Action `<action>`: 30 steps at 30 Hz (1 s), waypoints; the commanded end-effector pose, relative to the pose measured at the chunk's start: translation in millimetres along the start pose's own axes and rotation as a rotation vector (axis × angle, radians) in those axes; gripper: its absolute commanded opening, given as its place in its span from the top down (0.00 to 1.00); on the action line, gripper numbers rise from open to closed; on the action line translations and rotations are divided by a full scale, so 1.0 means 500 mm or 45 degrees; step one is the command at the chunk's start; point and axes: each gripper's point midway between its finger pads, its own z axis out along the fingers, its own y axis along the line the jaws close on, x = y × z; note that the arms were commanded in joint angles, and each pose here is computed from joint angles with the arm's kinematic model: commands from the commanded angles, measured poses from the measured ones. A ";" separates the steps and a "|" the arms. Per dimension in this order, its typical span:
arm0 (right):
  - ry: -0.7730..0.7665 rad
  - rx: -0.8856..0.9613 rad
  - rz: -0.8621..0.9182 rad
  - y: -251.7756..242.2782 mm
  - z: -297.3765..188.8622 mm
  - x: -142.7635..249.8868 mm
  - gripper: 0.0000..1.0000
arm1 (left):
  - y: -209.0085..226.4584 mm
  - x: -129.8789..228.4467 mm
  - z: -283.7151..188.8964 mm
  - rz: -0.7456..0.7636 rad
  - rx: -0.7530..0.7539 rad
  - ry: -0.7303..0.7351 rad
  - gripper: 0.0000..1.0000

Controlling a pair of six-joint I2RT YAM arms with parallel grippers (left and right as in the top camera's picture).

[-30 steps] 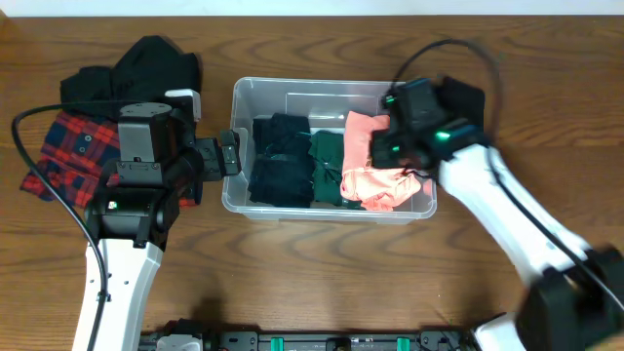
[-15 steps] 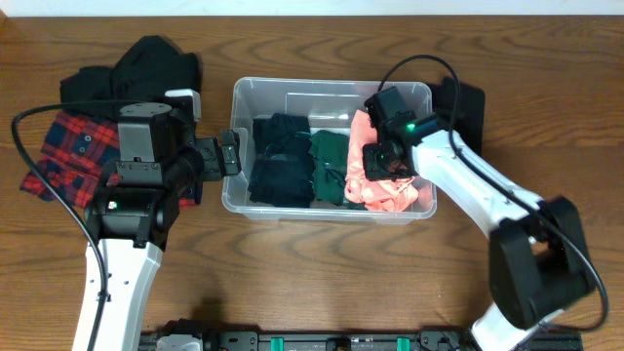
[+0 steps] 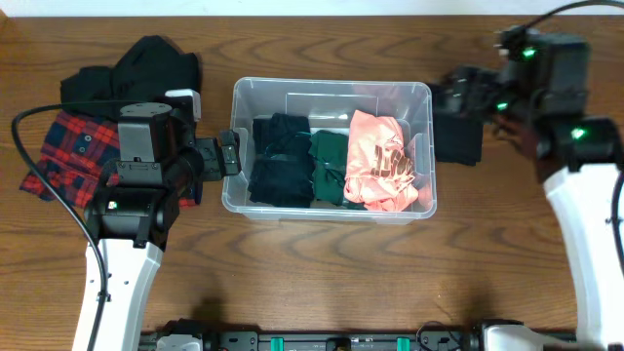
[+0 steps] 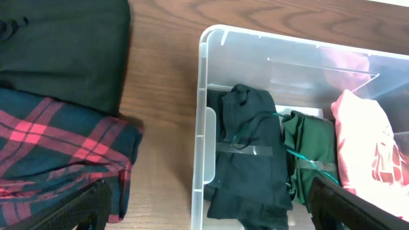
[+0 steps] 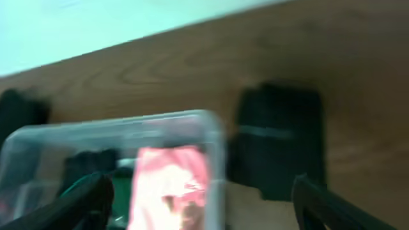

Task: Pack container
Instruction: 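Grasp the black folded garment at the right with the right gripper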

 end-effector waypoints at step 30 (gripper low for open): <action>0.528 -0.184 0.485 -0.272 0.442 0.226 0.57 | 0.005 -0.009 -0.005 0.009 -0.017 -0.016 0.02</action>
